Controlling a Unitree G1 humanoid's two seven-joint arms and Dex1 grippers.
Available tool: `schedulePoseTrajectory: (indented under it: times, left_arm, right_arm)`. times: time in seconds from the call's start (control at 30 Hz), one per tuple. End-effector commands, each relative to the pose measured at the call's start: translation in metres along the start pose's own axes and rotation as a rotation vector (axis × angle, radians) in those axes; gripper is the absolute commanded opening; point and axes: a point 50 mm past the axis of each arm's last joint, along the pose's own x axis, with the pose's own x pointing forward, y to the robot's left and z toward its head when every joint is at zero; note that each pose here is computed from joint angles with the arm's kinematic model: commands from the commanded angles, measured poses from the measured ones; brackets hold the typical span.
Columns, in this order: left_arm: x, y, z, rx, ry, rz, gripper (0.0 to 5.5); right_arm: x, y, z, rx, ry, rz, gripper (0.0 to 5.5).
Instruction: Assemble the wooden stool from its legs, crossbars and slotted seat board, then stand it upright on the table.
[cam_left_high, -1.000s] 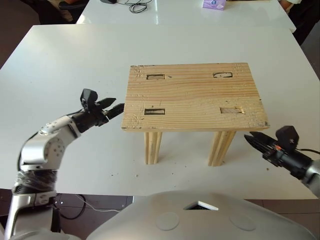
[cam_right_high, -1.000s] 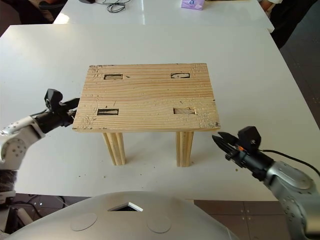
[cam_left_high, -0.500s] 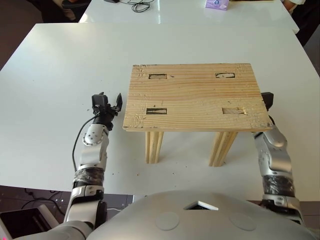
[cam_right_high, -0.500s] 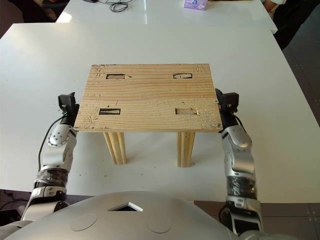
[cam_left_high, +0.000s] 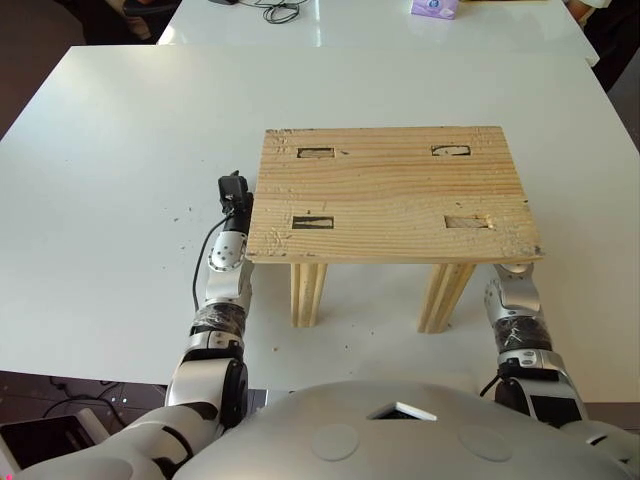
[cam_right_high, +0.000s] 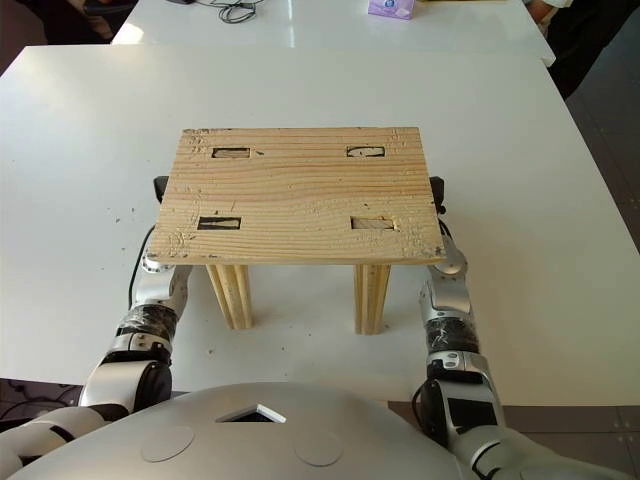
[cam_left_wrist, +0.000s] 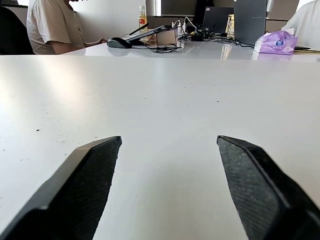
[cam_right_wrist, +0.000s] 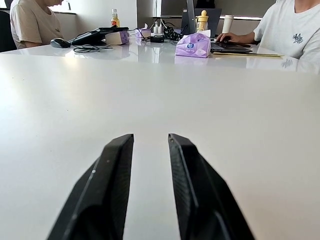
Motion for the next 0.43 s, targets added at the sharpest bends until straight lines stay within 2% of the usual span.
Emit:
schedulePoseTrajectory:
  times: [0.03,0.43]
  left_arm:
    - [0.0093,-0.0071,0.0023,0.019,-0.004,-0.036,3.55]
    - [0.0159,-0.0116,0.0025,0.028,-0.008,-0.073,3.55]
  right_arm:
    - [0.0075,0.0029,0.0001,0.003,-0.009,-0.013,1.29]
    - [0.0104,0.0015,-0.0072,-0.005,0.012,-0.094,1.29]
